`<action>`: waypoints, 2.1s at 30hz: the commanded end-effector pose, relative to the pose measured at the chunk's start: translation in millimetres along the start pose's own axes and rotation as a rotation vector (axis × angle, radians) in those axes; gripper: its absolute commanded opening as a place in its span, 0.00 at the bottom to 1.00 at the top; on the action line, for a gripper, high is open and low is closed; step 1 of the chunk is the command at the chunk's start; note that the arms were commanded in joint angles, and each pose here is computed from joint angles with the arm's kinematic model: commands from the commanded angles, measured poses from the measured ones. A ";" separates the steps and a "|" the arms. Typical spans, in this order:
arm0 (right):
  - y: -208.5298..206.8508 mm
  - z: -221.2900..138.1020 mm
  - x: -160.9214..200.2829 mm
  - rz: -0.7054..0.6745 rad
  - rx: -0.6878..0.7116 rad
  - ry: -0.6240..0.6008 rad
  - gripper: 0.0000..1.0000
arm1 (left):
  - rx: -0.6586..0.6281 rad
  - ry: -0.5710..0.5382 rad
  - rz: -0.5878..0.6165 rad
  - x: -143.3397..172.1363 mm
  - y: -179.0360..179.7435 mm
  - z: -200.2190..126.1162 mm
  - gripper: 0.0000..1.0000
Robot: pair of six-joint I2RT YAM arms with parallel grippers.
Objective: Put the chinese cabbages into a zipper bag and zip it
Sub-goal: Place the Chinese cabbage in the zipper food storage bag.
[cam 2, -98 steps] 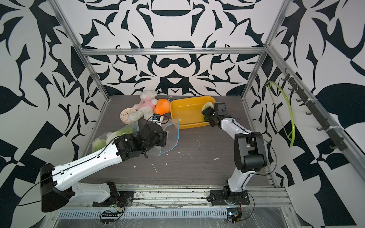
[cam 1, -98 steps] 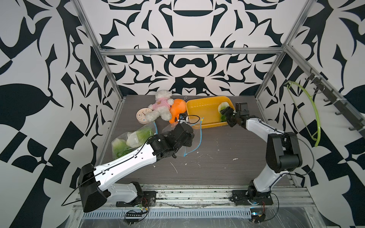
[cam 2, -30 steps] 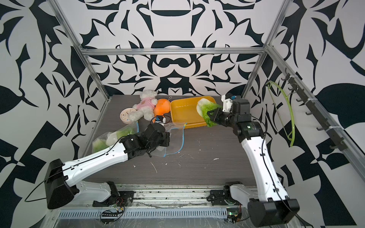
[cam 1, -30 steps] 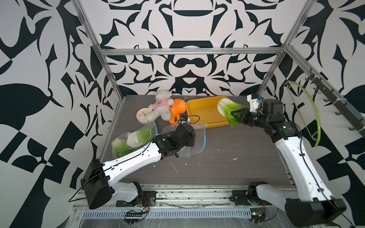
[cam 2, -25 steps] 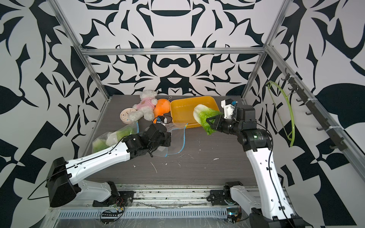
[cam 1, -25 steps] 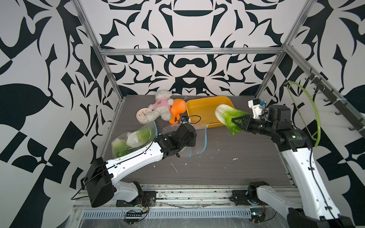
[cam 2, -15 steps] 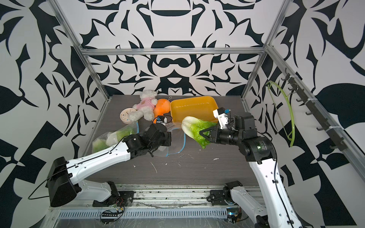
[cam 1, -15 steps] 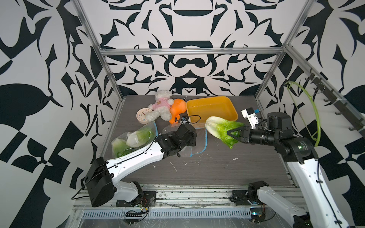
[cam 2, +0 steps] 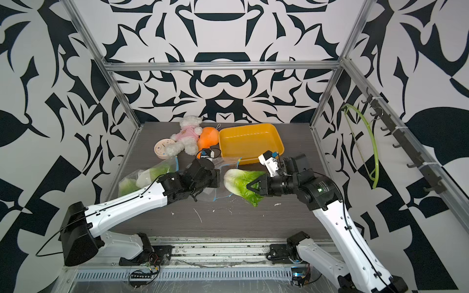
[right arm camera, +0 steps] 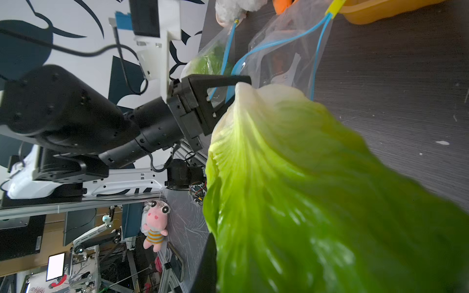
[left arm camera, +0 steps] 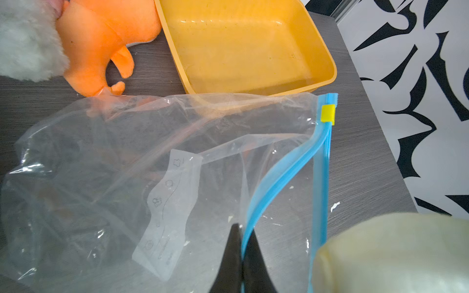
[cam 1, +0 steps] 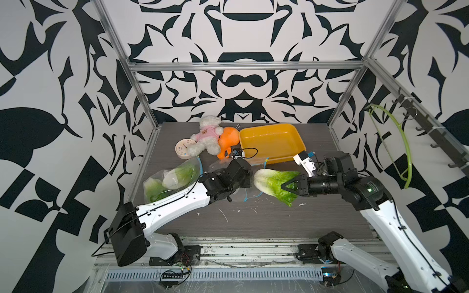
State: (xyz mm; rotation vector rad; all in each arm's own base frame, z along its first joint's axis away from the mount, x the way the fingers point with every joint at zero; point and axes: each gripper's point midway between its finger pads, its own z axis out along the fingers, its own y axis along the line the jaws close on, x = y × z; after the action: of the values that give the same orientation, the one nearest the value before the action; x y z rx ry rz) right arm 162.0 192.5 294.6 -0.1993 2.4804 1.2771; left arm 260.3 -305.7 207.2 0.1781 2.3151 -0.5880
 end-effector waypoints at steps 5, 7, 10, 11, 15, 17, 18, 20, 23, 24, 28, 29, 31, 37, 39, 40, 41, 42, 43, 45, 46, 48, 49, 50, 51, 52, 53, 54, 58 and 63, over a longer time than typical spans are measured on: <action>-22.9 8.9 6.9 -0.055 0.167 0.049 0.00 | 0.068 -0.053 0.016 -25.6 -15.2 -26.8 0.00; -26.0 12.4 8.6 -0.070 0.210 0.071 0.00 | 0.095 -0.049 0.016 -26.2 -19.3 -31.8 0.00; -20.1 18.9 5.8 -0.102 0.235 0.085 0.00 | 0.138 -0.036 0.008 -25.3 -28.0 -36.1 0.00; -14.1 22.4 2.8 -0.110 0.221 0.081 0.00 | 0.146 -0.034 0.008 -25.0 -30.6 -36.7 0.00; 26.1 35.7 -8.5 -0.138 0.049 0.051 0.00 | 0.146 -0.020 0.013 -22.3 -33.4 -32.6 0.00; 36.7 38.7 -13.8 -0.141 0.009 0.040 0.00 | 0.143 -0.019 0.013 -22.0 -33.5 -31.3 0.00; 37.0 39.9 -15.1 -0.144 0.014 0.037 0.00 | 0.140 -0.020 0.011 -21.9 -32.8 -30.9 0.00; 35.6 43.7 -14.1 -0.159 0.025 0.048 0.00 | 0.143 -0.026 0.009 -23.2 -33.2 -31.4 0.00; 21.4 51.4 -7.0 -0.162 0.070 0.087 0.00 | 0.143 -0.030 0.016 -24.1 -32.9 -32.6 0.00; 17.6 53.3 -4.7 -0.164 0.079 0.098 0.00 | 0.142 -0.030 0.016 -24.3 -32.9 -33.0 0.00; 1.3 60.3 1.3 -0.169 0.140 0.142 0.00 | 0.165 -0.035 0.017 -25.6 -36.4 -36.3 0.00; -0.1 62.5 1.2 -0.171 0.150 0.150 0.00 | 0.176 -0.031 0.018 -24.9 -38.4 -36.3 0.00; 3.7 65.7 -1.5 -0.179 0.141 0.153 0.00 | 0.195 -0.027 0.017 -24.6 -42.3 -36.6 0.00; 34.5 73.0 -29.7 -0.190 0.025 0.047 0.00 | 0.236 -0.018 0.006 -25.3 -51.4 -36.2 0.00; 32.1 81.4 -33.4 -0.173 0.018 0.036 0.00 | 0.250 -0.035 -0.003 -29.6 -54.6 -37.9 0.00; 27.7 85.7 -32.7 -0.165 0.028 0.045 0.00 | 0.259 -0.039 -0.004 -30.7 -56.5 -38.4 0.00; 22.5 89.9 -30.5 -0.162 0.044 0.062 0.00 | 0.268 -0.039 -0.003 -31.4 -58.4 -39.1 0.00; 19.4 93.3 -28.1 -0.163 0.052 0.079 0.00 | 0.272 -0.038 -0.002 -31.7 -59.5 -39.7 0.00; 17.0 95.7 -25.7 -0.165 0.056 0.092 0.00 | 0.272 -0.038 -0.001 -31.8 -59.3 -40.2 0.00; 13.8 98.3 -22.2 -0.166 0.065 0.110 0.00 | 0.266 -0.043 -0.002 -32.6 -57.6 -41.5 0.00; 14.7 98.4 -21.9 -0.167 0.062 0.114 0.00 | 0.265 -0.046 -0.002 -32.7 -57.1 -41.8 0.00; 20.5 98.4 -22.1 -0.167 0.034 0.114 0.00 | 0.271 -0.049 -0.006 -33.0 -57.8 -42.0 0.00; 24.8 99.7 -23.4 -0.167 0.007 0.107 0.00 | 0.274 -0.050 -0.008 -33.3 -58.5 -42.1 0.00; 29.0 101.9 -25.1 -0.160 -0.024 0.096 0.00 | 0.280 -0.052 -0.010 -34.2 -59.8 -42.7 0.00; 30.3 104.3 -25.8 -0.158 -0.035 0.094 0.00 | 0.283 -0.056 -0.011 -35.3 -60.6 -43.1 0.00; 28.3 106.5 -25.8 -0.157 -0.026 0.101 0.00 | 0.283 -0.059 -0.013 -36.3 -60.7 -43.7 0.00; 23.4 109.2 -24.6 -0.160 -0.001 0.115 0.00 | 0.283 -0.066 -0.015 -38.0 -60.7 -44.9 0.00; 18.7 110.8 -23.2 -0.162 0.023 0.128 0.00 | 0.286 -0.071 -0.015 -39.3 -61.1 -46.2 0.00; 22.6 109.2 -22.3 -0.173 0.010 0.136 0.06 | 0.266 -0.079 -0.010 -39.9 -57.2 -45.7 0.00; 33.1 96.1 -27.1 -0.196 -0.001 0.096 0.26 | 0.243 -0.130 -0.029 -47.5 -46.9 -58.4 0.00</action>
State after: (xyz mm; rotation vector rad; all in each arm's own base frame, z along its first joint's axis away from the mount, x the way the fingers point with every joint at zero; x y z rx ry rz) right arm 202.0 285.4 240.1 -0.4402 2.6019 1.1613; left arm 244.1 -326.6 270.4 0.2496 2.1904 -0.8552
